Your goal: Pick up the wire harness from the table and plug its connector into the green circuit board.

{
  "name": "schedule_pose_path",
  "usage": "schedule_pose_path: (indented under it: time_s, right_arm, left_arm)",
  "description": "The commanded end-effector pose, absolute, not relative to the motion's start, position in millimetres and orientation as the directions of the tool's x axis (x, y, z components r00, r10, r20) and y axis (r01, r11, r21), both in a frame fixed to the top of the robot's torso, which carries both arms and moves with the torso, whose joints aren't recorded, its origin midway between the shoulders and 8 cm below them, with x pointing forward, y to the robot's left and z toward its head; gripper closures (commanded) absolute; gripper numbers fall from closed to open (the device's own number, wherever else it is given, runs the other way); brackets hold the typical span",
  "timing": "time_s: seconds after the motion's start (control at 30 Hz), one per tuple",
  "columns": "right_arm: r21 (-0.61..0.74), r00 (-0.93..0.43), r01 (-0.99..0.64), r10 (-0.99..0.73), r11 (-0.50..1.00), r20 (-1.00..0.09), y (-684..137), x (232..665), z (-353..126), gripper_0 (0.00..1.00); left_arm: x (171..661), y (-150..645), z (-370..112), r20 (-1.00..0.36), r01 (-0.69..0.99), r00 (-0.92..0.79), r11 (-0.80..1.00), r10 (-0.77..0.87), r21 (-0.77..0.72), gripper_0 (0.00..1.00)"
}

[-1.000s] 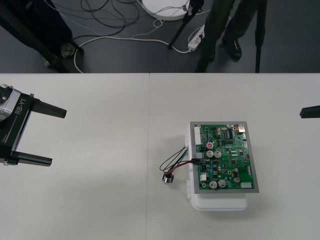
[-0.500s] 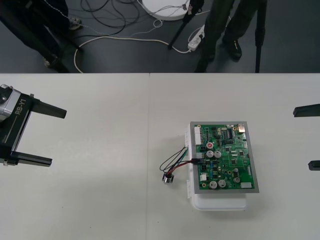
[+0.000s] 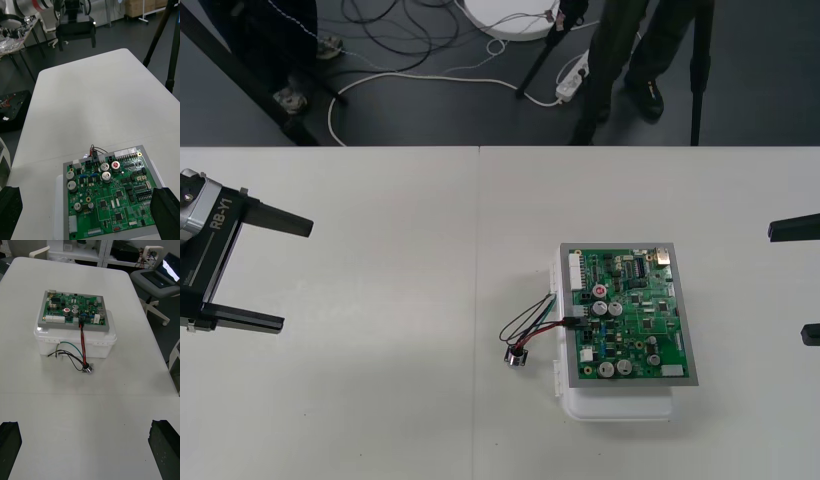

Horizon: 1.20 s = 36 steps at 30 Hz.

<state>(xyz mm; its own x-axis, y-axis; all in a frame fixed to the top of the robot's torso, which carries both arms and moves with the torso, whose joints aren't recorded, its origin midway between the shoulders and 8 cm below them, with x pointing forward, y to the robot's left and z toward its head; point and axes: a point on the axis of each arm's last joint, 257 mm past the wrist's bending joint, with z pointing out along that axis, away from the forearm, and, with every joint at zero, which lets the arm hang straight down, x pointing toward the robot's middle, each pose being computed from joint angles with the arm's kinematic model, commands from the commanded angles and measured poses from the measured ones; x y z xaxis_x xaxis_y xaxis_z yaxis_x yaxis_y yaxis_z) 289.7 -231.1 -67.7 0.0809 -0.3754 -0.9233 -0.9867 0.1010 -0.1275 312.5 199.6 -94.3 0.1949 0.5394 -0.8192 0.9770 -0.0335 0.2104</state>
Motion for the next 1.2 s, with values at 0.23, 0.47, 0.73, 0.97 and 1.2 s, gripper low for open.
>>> schedule_pose_path:
  time_s: [0.23,0.47,0.73,0.97,1.2]
  right_arm:
    - [-0.212,0.155,-0.975,-0.478,0.068,-0.865,-230.8,285.6,-80.4,0.0]
    - [-0.207,0.151,-0.976,-0.496,0.061,-0.855,-231.5,283.8,-90.3,0.0]
    - [-0.186,0.135,-0.981,-0.497,0.056,-0.857,-230.7,279.5,-99.0,0.0]
    - [-0.186,0.135,-0.981,-0.497,0.056,-0.857,-230.7,279.5,-99.0,0.0]
    - [-0.186,0.135,-0.981,-0.497,0.056,-0.857,-230.7,279.5,-99.0,0.0]
  left_arm:
    - [304.7,211.5,-94.6,-0.792,0.982,0.175,-0.042,0.584,0.186,0.0]
    - [304.7,211.5,-94.6,-0.792,0.982,0.175,-0.042,0.584,0.186,0.0]
    - [304.7,211.5,-94.6,-0.792,0.982,0.175,-0.042,0.584,0.186,0.0]
    - [304.7,211.5,-94.6,-0.792,0.982,0.175,-0.042,0.584,0.186,0.0]
    - [304.7,211.5,-94.6,-0.792,0.982,0.175,-0.042,0.584,0.186,0.0]
